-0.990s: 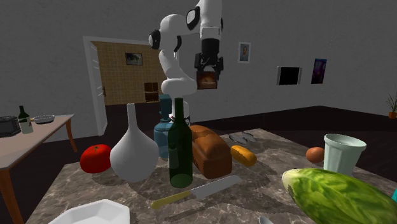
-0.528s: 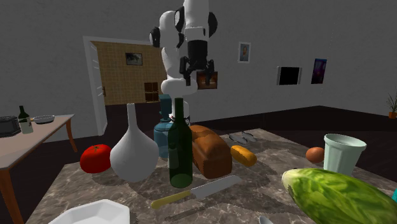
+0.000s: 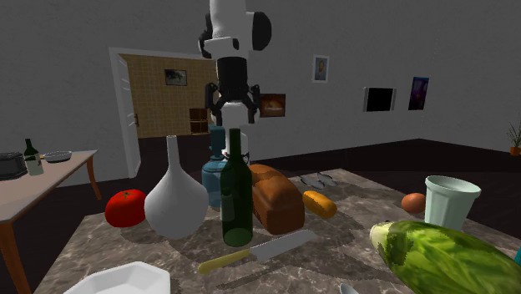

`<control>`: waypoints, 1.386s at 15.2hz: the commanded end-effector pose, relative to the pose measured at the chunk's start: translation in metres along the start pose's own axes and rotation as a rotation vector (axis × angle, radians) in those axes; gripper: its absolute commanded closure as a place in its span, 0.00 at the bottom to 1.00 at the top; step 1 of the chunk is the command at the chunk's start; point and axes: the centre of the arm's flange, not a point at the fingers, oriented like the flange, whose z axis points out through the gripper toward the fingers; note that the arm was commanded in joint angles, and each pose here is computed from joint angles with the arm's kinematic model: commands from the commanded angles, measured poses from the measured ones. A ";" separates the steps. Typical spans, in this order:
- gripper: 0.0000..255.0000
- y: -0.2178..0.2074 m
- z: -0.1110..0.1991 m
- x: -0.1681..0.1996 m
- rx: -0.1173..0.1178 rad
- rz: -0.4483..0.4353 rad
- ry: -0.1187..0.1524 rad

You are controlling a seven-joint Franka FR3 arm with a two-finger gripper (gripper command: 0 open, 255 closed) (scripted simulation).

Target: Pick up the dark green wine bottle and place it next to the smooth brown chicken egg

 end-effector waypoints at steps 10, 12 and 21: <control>0.00 0.009 0.044 0.003 0.002 0.008 0.004; 0.00 0.009 0.044 0.003 0.002 0.008 0.004; 1.00 0.009 0.044 0.003 0.002 0.008 0.003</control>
